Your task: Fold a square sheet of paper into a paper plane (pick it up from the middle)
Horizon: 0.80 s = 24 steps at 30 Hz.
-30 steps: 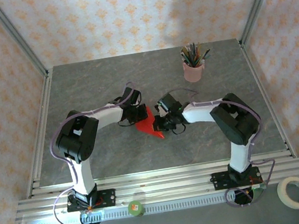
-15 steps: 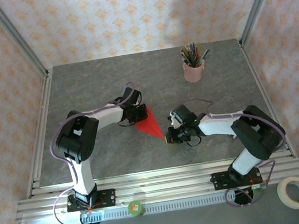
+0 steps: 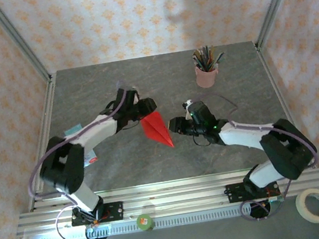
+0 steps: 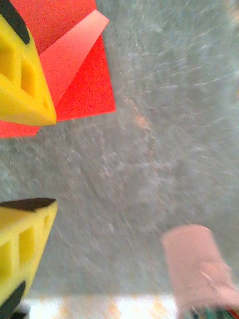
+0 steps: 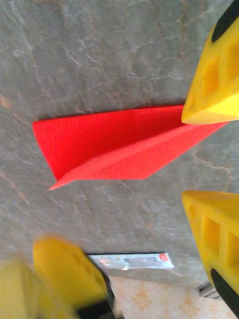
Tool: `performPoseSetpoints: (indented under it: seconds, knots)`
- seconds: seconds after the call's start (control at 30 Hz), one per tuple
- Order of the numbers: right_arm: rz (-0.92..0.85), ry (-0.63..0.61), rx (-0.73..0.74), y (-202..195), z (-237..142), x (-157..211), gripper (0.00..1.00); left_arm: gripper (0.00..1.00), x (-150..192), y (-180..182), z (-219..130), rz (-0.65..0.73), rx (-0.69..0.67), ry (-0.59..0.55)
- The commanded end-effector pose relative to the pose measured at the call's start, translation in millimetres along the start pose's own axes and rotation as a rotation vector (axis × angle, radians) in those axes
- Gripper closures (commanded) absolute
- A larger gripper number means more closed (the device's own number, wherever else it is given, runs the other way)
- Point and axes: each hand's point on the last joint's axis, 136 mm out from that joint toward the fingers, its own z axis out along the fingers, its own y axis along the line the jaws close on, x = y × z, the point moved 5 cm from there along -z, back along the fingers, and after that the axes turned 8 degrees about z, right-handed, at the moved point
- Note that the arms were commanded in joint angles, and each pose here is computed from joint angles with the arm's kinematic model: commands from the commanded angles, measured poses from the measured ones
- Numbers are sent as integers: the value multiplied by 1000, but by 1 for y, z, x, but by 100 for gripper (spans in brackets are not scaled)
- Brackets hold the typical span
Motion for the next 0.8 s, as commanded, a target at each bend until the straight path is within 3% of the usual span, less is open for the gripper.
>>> performPoseSetpoints:
  seconds: [0.0, 0.27, 0.47, 0.6, 0.77]
  knots:
    - [-29, -52, -43, 11, 15, -18, 61, 46, -7, 17, -21, -81, 36, -92]
    - [-141, 63, -89, 10, 47, -16, 62, 15, 17, 62, -57, -145, 33, -167]
    - [-190, 130, -90, 9, 66, -14, 66, 6, 23, 64, -61, -136, 57, -174]
    - [-208, 156, -112, 12, 73, -14, 75, 3, 24, 62, -62, -133, 74, -177]
    - [-217, 126, -126, 19, 70, -20, 93, 2, 22, 57, -65, -106, 106, -185]
